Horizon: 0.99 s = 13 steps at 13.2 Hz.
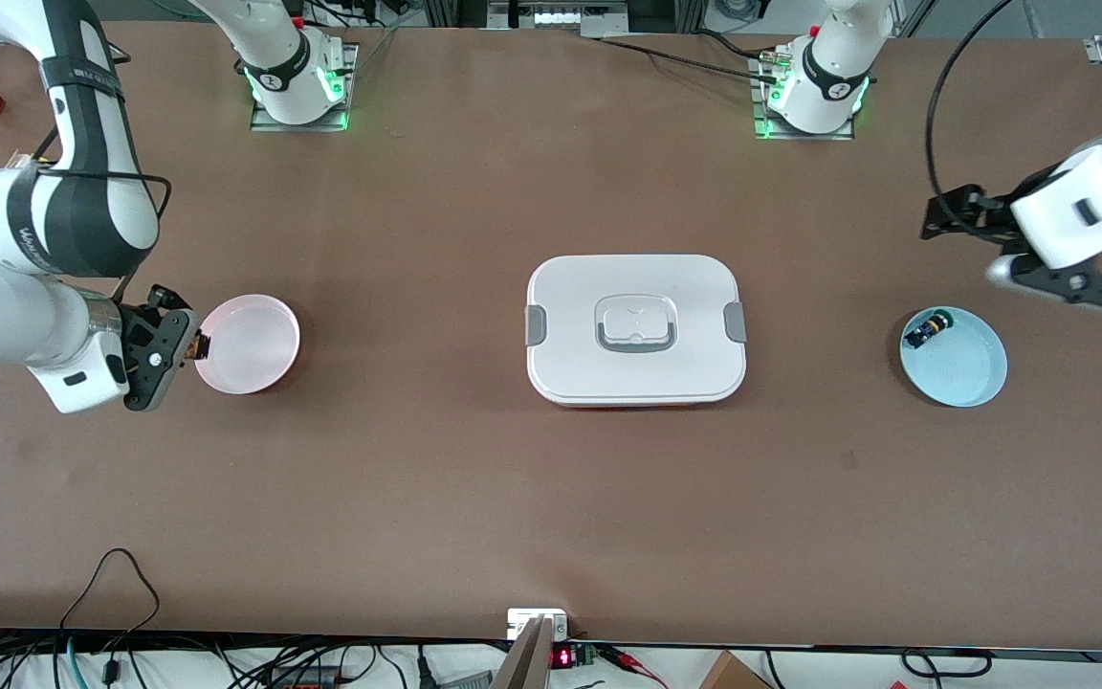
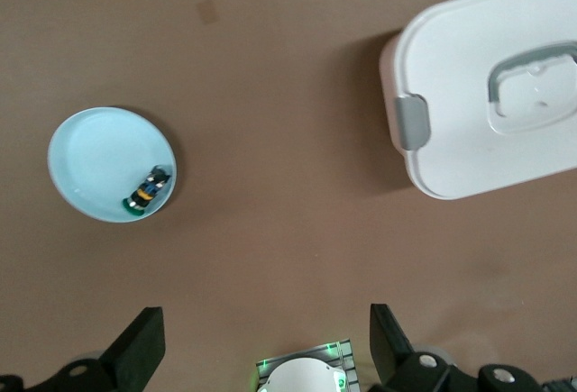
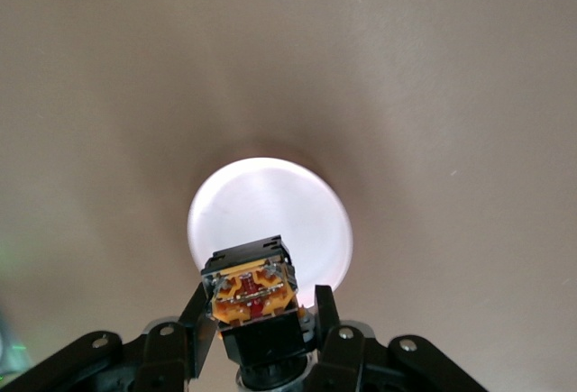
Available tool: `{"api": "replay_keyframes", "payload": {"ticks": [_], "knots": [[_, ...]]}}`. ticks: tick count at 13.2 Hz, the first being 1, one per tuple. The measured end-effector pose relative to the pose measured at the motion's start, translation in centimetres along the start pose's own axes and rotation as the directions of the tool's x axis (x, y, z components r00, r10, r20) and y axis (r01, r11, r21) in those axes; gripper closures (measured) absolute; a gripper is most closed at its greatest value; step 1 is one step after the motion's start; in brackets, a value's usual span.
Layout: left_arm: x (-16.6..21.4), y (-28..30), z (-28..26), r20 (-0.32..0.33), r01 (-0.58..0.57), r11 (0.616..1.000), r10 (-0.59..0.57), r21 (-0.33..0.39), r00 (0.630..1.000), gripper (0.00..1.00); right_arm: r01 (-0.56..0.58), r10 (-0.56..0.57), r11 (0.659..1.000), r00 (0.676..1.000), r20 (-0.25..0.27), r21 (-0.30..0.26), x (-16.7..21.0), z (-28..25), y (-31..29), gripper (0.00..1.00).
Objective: Transfer orange switch to right arm and place
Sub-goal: 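Lower the orange switch into the white dish with the right gripper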
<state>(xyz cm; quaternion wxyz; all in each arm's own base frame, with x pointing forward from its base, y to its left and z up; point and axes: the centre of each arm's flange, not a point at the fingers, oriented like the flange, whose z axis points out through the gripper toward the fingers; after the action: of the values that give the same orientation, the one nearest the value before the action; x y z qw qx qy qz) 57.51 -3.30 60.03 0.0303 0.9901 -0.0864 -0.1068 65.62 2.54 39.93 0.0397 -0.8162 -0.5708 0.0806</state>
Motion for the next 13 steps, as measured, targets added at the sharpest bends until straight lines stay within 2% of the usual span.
{"api": "replay_keyframes", "payload": {"ticks": [3,5,6,9,13], "knots": [[-1.6,-0.5,-2.0,-0.093,0.152,0.988,-0.149,0.026,0.985,0.00,0.099,-0.099,0.995,0.995,0.021,-0.017,-0.8,4.4,0.4,0.52],[-2.0,-0.6,-2.2,-0.189,0.222,0.975,-0.214,0.020,0.958,0.00,0.122,-0.122,0.993,0.992,0.035,0.000,-1.1,7.8,0.1,0.52],[-2.6,-0.7,-2.1,-0.212,0.233,0.972,-0.223,0.020,0.951,0.00,0.125,-0.125,0.992,0.991,0.038,0.010,-1.3,9.4,-0.3,0.52],[-4.6,0.7,-0.8,-0.196,0.215,0.976,-0.204,0.037,0.959,0.00,0.128,-0.127,0.992,0.992,0.026,-0.016,-2.3,13.7,-0.9,0.52],[-4.8,3.4,1.3,-0.167,0.165,0.985,-0.154,0.052,0.974,0.00,0.134,-0.134,0.989,0.991,0.008,-0.063,-3.1,18.5,-2.1,0.52]]}}
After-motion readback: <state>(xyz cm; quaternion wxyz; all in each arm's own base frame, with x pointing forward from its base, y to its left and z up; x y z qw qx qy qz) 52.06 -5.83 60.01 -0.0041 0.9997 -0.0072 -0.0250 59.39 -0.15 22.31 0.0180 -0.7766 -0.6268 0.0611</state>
